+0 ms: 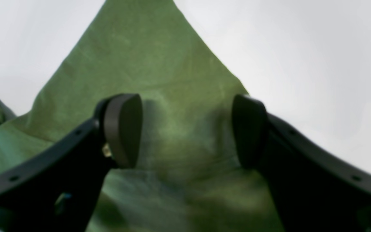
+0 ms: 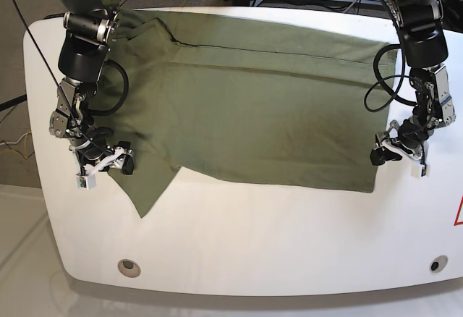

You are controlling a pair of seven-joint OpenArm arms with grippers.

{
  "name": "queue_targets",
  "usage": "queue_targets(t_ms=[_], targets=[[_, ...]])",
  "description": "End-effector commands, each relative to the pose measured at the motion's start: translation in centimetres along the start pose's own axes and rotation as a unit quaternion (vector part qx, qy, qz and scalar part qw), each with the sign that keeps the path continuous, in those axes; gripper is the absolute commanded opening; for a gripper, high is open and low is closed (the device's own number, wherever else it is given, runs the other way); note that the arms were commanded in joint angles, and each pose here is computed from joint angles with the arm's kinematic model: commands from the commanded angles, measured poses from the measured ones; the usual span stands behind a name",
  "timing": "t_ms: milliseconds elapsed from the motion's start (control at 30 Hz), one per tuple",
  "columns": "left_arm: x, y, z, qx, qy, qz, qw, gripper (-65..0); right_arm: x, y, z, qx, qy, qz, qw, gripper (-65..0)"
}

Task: Fold the T-shirt properly
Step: 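Position both grippers at the hem edge and close on it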

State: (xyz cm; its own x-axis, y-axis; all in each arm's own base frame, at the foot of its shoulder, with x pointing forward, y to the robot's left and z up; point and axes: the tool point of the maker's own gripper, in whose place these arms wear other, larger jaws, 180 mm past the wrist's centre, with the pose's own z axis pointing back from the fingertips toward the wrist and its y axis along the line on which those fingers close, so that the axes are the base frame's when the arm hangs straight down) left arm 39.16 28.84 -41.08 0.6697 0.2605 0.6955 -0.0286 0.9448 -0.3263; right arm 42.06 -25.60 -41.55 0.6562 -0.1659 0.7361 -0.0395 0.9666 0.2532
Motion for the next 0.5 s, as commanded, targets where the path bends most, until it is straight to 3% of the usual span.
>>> queue_targets(t_ms=[0,467], targets=[[1.2,-0.02,0.2,-0.001,-0.008,-0.007,1.0,-31.3,1.37,-0.54,0.43,-0.004,-0.008,0.006,0.9999,-23.4],[0.78,-0.29,-0.07,-0.003,-0.005,-0.002,1.0,-32.1,0.94,-0.42,0.37,-0.002,-0.002,0.006,1.0,-24.6]])
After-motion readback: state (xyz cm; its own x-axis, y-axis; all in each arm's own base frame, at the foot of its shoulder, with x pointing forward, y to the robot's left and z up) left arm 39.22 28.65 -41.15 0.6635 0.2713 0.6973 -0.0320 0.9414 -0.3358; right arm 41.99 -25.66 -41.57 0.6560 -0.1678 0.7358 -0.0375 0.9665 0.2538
